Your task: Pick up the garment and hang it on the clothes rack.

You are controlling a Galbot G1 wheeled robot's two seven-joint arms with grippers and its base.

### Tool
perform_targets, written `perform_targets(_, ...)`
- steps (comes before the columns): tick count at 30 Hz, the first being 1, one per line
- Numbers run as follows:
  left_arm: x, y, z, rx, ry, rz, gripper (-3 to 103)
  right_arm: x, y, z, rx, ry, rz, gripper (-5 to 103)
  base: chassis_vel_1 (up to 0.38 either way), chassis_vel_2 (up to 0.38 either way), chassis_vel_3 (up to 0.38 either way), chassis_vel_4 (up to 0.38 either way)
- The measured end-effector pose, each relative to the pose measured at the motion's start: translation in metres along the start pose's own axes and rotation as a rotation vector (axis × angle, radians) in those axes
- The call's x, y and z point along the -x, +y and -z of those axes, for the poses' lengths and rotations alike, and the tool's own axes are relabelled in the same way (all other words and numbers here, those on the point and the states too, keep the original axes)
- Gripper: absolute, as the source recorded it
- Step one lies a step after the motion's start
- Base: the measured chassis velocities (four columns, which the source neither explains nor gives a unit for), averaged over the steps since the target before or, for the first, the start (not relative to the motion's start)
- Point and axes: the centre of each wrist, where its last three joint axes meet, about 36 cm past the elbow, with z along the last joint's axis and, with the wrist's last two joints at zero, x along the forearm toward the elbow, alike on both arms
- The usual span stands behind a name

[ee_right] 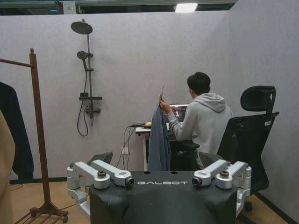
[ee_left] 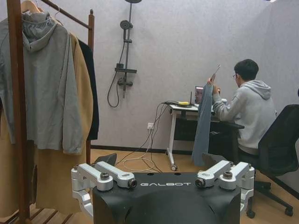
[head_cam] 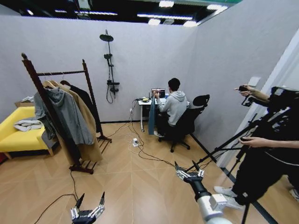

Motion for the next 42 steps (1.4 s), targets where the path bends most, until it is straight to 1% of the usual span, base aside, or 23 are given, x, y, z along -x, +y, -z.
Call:
perform_targets(14,0.0,0.0,0.0,0.0,0.0,0.0,100,0.002,0.005,0.0,-0.002,0.004,0.011,100,0.0,0.0,0.0,0.0)
perform_targets(23,0.0,0.0,0.0,0.0,0.0,0.0,100,0.004,0.007,-0.003,0.004,0.001,0.017,100,-0.103,0.097,0.112,-0.099)
perform_targets(32,0.0,0.0,0.0,0.0,0.0,0.0,100,0.003,0.012,-0.005,0.009,-0.003,0.018,100,-0.224,0.222,0.231,-0.242)
perform_targets(42,0.0,0.0,0.0,0.0,0.0,0.0,100,0.002,0.012,-0.005,0.007,-0.002,0.018,100,-0.327,0.316,0.308,-0.331)
